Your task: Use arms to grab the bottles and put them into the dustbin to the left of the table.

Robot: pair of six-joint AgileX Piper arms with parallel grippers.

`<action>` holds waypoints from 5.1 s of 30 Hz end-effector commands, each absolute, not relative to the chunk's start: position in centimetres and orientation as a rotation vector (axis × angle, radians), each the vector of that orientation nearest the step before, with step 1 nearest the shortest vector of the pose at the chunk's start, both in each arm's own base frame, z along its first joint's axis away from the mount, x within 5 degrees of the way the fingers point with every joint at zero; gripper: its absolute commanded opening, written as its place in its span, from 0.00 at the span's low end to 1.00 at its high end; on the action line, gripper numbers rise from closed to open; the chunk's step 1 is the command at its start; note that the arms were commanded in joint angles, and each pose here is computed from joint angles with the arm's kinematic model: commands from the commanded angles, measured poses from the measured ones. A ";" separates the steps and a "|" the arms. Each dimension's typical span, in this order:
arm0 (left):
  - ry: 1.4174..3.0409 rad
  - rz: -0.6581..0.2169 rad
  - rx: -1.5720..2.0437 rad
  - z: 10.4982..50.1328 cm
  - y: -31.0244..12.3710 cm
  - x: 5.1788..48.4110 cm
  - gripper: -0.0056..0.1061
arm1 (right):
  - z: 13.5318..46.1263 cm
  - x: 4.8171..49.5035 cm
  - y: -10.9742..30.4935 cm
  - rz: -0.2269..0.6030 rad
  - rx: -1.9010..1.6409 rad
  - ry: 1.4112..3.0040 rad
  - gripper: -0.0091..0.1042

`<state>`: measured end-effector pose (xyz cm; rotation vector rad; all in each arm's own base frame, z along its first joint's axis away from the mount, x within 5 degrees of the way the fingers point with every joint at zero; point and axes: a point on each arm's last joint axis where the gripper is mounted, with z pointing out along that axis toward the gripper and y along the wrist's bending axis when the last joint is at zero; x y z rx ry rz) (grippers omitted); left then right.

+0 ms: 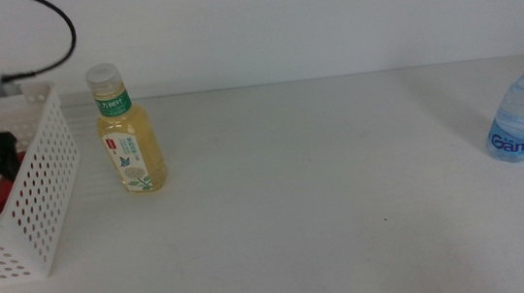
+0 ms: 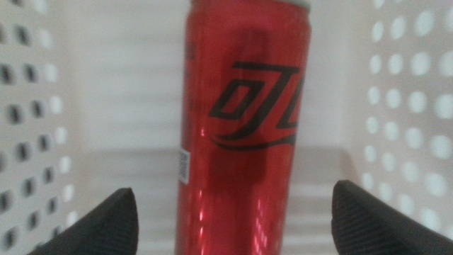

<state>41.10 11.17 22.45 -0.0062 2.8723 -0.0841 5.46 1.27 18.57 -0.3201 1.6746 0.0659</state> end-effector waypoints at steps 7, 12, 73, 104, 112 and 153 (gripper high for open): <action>2.565 0.007 -0.015 34.9 8.5 37.3 0.79 | 19.7 5.3 1.2 0.046 -0.317 1.560 0.76; 2.445 0.042 0.037 38.0 4.8 34.3 0.68 | 19.7 5.3 1.2 0.046 -0.317 1.560 0.76; 1.660 -0.169 0.126 20.7 -5.9 25.6 0.86 | 19.7 5.3 1.2 0.046 -0.317 1.560 0.76; 1.623 -0.094 0.046 15.6 -6.3 35.9 0.86 | 19.7 5.3 1.2 0.046 -0.317 1.560 0.76; 1.617 -0.117 -0.007 15.6 -6.1 36.8 0.72 | 19.7 5.3 1.2 0.046 -0.317 1.561 0.76; 2.341 -0.052 0.088 37.7 -0.3 27.2 0.10 | 19.7 5.3 1.2 0.046 -0.317 1.561 0.76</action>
